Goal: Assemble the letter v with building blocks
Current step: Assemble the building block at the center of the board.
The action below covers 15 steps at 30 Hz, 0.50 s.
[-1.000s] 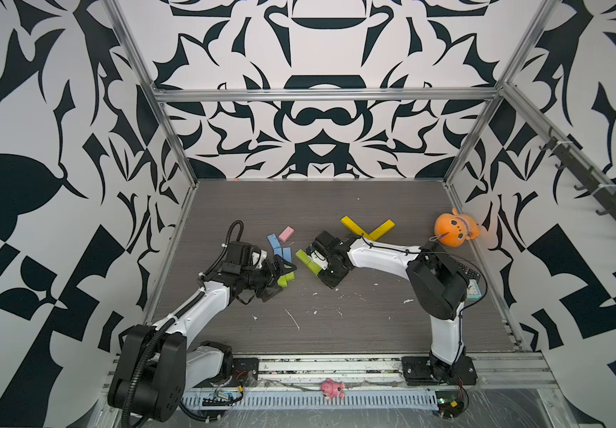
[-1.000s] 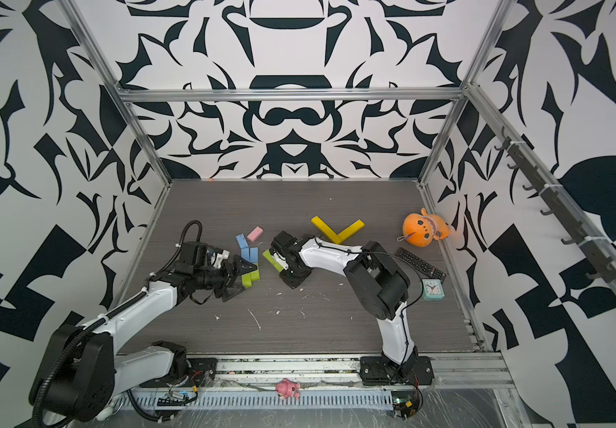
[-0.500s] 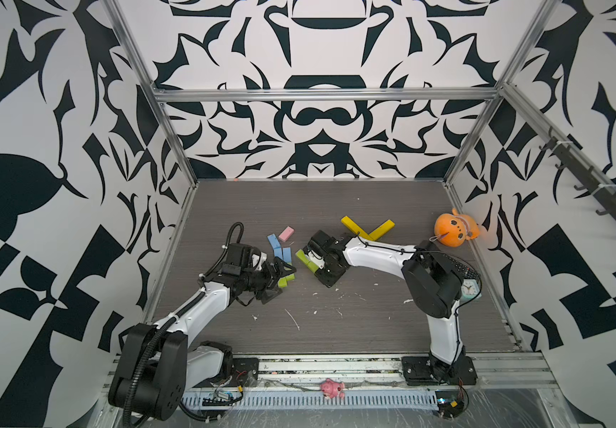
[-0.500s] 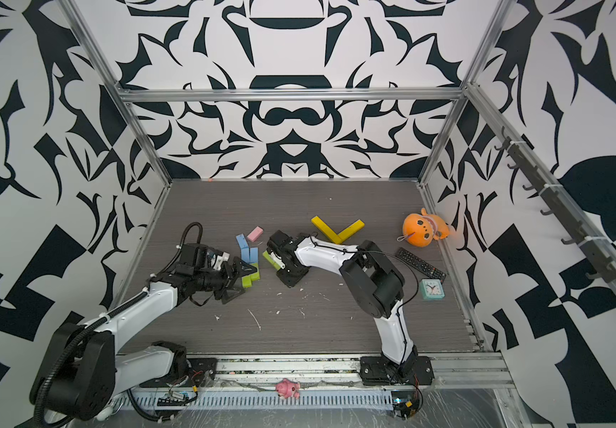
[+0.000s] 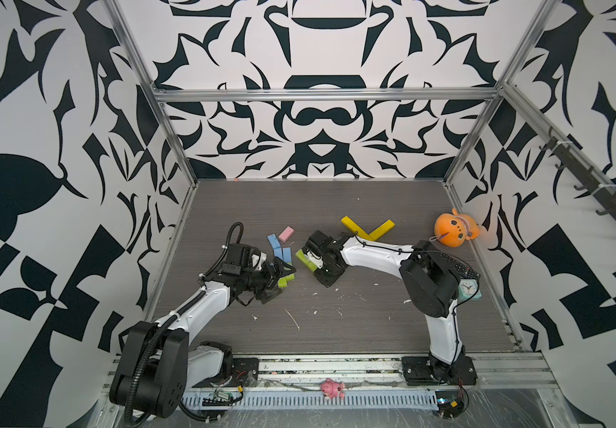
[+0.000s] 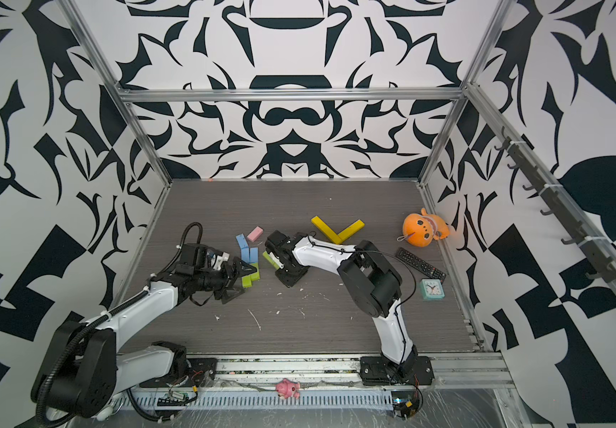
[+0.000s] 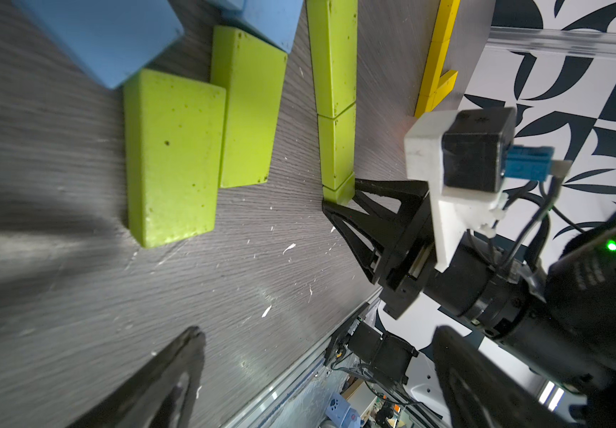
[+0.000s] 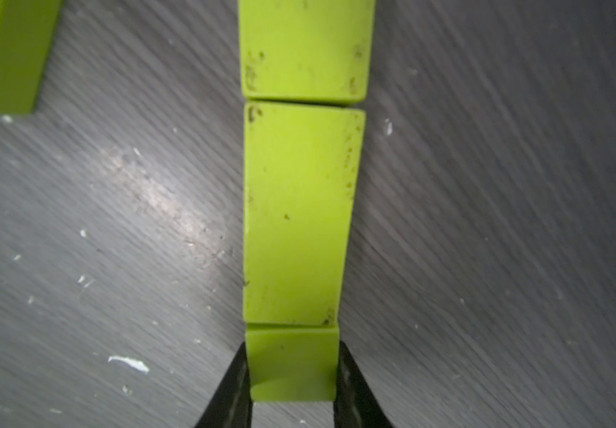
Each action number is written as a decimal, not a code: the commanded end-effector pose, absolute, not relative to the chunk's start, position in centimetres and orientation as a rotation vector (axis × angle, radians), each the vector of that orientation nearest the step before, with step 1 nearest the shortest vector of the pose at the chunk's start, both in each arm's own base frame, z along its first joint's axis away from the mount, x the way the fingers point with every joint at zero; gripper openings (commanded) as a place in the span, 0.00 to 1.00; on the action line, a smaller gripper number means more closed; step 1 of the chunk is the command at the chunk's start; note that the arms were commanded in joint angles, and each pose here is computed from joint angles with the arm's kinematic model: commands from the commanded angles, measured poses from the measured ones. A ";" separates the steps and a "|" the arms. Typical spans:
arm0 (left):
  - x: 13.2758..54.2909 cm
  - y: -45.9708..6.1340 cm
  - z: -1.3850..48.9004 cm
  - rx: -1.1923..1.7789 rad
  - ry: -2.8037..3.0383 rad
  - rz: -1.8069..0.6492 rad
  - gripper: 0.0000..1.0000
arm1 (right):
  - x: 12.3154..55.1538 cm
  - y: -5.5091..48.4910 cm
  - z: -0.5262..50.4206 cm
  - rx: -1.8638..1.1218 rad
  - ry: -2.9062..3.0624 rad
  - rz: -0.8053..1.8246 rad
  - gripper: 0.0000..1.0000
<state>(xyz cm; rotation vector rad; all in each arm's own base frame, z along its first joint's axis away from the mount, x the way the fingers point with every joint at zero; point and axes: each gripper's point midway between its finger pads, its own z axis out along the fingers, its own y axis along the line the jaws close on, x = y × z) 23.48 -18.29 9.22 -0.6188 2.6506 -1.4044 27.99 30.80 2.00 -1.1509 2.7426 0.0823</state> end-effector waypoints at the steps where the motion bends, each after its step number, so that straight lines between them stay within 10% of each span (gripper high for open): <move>1: 23.1 -18.2 8.7 -0.619 2.664 -1.416 0.99 | 27.4 29.6 -0.1 -1.162 2.803 -0.014 0.31; 15: 23.0 -18.2 8.4 -0.626 2.671 -1.416 0.99 | 27.2 29.6 -0.3 -1.163 2.815 -0.032 0.37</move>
